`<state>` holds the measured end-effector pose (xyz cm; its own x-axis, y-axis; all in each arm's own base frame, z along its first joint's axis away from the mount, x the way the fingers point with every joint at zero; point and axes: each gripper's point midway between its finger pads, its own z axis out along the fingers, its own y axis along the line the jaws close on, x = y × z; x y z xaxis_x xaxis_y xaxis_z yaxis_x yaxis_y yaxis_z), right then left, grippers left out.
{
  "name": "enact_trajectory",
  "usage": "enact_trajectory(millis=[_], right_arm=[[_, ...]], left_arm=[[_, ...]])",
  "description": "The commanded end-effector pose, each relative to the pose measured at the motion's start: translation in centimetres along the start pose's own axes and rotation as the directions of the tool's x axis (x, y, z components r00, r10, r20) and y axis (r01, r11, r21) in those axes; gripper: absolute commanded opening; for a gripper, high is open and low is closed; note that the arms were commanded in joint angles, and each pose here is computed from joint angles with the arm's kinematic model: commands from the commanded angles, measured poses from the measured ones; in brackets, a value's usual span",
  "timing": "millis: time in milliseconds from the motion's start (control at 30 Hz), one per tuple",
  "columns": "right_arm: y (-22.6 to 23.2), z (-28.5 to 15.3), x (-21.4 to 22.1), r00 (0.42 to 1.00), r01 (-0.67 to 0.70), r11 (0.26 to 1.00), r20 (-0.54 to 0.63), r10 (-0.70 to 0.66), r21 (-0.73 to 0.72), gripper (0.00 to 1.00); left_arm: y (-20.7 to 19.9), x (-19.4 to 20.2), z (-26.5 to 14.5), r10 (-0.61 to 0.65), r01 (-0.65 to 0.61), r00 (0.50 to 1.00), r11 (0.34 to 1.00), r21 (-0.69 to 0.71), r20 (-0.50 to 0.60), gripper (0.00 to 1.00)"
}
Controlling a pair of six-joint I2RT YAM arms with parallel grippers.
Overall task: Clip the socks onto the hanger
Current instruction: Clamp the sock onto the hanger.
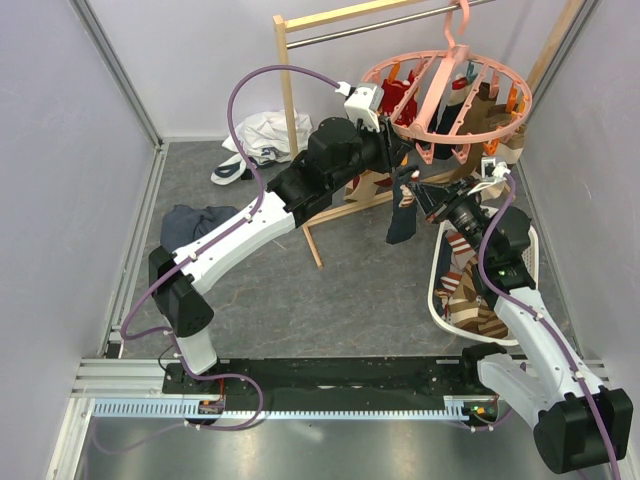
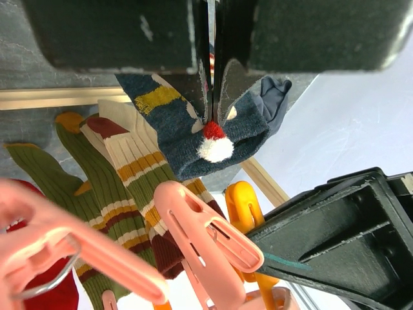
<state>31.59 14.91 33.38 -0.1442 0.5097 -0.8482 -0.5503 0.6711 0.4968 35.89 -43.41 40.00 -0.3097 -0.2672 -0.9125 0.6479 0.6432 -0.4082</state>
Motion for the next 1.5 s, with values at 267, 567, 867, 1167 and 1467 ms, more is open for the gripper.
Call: enact_trajectory(millis=[267, 567, 867, 1167, 1467], right_arm=[[2.4, 0.0, -3.6, 0.993, 0.048, 0.997, 0.107, -0.041, -0.057, 0.0], [2.7, 0.4, -4.7, 0.99, 0.055, 0.997, 0.131, -0.047, -0.062, 0.0], [2.7, 0.6, -4.5, 0.992, 0.043, 0.997, 0.125, -0.034, -0.071, 0.0], [1.8, 0.1, -2.0, 0.998, 0.009, 0.998, 0.069, -0.004, -0.067, 0.0], [1.4, 0.2, -1.4, 0.999, 0.003, 0.999, 0.052, 0.0, -0.052, 0.0]], left_arm=[[-0.8, -1.7, -0.8, -0.008, 0.008, 1.0, 1.0, 0.015, 0.03, 0.02], [-0.7, -1.2, -0.9, 0.001, -0.001, 1.0, 1.0, 0.013, 0.011, 0.02], [-1.0, -1.6, -1.1, 0.001, -0.001, 1.0, 1.0, 0.025, 0.014, 0.02], [-1.1, -2.8, -0.8, -0.002, 0.001, 0.999, 1.0, 0.014, 0.047, 0.02], [-1.6, -3.0, -0.7, -0.02, 0.018, 0.998, 0.999, 0.035, 0.056, 0.02]])
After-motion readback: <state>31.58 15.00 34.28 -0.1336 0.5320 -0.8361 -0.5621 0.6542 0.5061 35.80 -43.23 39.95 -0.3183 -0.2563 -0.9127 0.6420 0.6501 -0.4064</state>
